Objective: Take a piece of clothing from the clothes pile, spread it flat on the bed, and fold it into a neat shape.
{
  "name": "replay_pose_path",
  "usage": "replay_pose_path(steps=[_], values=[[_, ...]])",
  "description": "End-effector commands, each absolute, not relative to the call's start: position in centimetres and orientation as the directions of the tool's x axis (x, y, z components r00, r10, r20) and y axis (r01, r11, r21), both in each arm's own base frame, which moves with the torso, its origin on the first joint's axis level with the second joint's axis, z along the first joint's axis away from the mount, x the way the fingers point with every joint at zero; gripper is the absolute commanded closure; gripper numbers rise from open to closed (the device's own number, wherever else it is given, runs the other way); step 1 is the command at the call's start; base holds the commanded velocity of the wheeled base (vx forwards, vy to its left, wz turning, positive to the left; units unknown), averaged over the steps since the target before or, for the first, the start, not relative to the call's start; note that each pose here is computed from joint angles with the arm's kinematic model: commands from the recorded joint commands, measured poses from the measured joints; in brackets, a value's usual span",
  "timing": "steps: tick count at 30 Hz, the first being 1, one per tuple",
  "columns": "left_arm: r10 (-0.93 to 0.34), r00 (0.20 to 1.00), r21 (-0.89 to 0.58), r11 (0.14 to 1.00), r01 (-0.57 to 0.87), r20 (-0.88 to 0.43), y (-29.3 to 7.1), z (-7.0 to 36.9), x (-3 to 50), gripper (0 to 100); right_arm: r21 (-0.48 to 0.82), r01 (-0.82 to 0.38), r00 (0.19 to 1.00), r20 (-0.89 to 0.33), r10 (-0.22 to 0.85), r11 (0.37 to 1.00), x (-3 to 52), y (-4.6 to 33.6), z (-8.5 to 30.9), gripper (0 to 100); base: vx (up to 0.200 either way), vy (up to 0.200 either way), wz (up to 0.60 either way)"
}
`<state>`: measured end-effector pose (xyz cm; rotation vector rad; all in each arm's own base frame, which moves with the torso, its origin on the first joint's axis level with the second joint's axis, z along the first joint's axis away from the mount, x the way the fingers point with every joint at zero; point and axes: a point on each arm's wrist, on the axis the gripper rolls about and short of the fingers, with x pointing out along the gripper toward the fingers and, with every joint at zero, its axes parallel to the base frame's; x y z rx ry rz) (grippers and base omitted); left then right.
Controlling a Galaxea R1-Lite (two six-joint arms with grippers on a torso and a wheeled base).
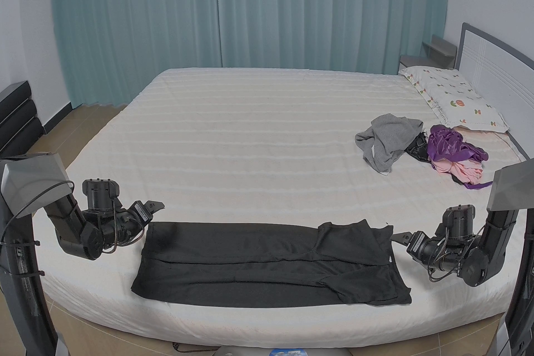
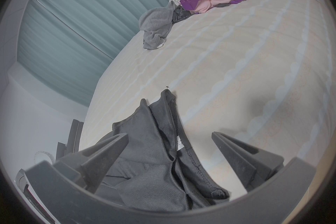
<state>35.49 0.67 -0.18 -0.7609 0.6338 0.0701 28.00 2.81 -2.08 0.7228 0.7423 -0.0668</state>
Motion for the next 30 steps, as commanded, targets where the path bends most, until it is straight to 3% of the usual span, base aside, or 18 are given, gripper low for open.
replay_pose_path(steps=[1,25,26,30], values=[[-0.158,0.801,-0.599,0.749,-0.284,-0.577,1.2,-2.2,37.3,0,0.573,0.303,0.737,-0.647,0.193,0.761,28.0,2.9,-2.4,0,0.000,0.000,0.00],[-0.157,0.809,-0.600,0.752,-0.274,-0.567,1.1,-3.4,39.0,0,0.571,0.300,0.733,-0.651,0.199,0.764,28.0,3.2,-2.6,0,0.000,0.000,0.00],[-0.155,0.808,-0.598,0.753,-0.275,-0.568,1.1,-3.4,39.0,100,0.571,0.300,0.733,-0.651,0.199,0.764,28.0,3.2,-2.6,0,0.000,0.000,0.00],[-0.151,0.806,-0.586,0.763,-0.274,-0.572,1.1,-3.7,39.0,100,0.571,0.296,0.731,-0.652,0.203,0.766,28.0,3.3,-2.7,0,0.000,0.000,0.00]])
